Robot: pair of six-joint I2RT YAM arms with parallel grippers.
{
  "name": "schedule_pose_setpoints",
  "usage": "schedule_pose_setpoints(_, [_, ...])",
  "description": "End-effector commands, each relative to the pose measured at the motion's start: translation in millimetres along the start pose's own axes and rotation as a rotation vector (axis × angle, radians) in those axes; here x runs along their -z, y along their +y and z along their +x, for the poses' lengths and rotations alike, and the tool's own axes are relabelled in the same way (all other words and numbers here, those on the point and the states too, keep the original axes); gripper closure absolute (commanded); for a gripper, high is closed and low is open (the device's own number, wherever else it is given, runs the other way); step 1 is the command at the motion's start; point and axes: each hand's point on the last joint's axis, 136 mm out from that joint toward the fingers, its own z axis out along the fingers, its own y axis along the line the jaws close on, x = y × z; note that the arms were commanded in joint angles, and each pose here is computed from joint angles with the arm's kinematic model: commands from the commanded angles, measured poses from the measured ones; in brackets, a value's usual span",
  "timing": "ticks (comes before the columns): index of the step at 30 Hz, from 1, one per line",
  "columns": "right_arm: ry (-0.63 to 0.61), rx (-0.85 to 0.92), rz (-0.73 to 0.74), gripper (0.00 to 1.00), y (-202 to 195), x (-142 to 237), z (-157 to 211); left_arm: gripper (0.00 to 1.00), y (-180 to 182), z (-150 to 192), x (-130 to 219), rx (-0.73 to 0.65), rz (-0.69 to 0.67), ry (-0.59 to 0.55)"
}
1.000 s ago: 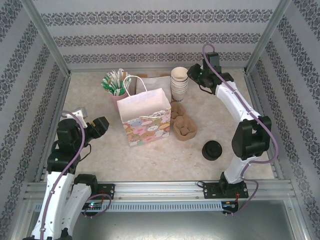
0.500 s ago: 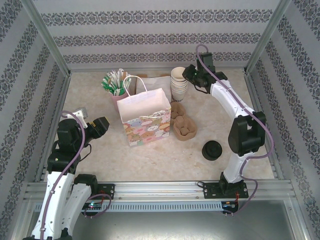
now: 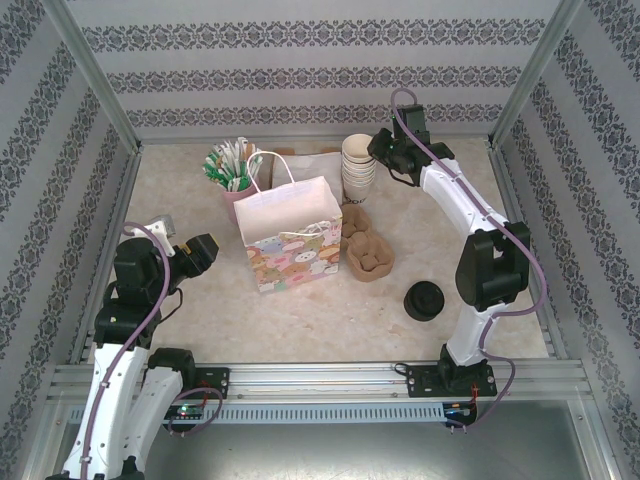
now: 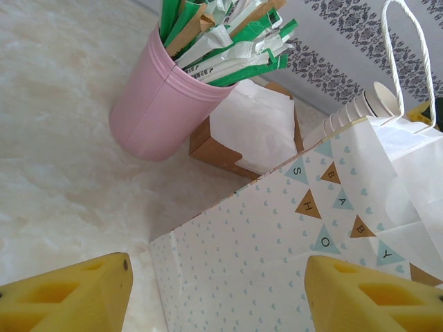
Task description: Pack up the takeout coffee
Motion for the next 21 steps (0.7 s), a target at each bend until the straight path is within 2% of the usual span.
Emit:
schedule_pose_setpoints(1, [-0.014, 0.020, 0.006, 0.78, 6.9, 0.6, -3.8, 0.33, 5.1, -0.9, 1.1, -0.011, -0.019, -0.011])
schedule_pose_setpoints(16, [-0.006, 0.036, 0.013, 0.88, 7.2, -1.7, -3.4, 0.33, 7.2, -1.6, 1.4, -0.014, -0.032, -0.015])
schedule_pose_setpoints(21, [-0.019, 0.053, 0.010, 0.95, 10.1, 4.5, -8.0, 0.33, 7.6, -1.8, 1.5, -0.016, -0.034, -0.017])
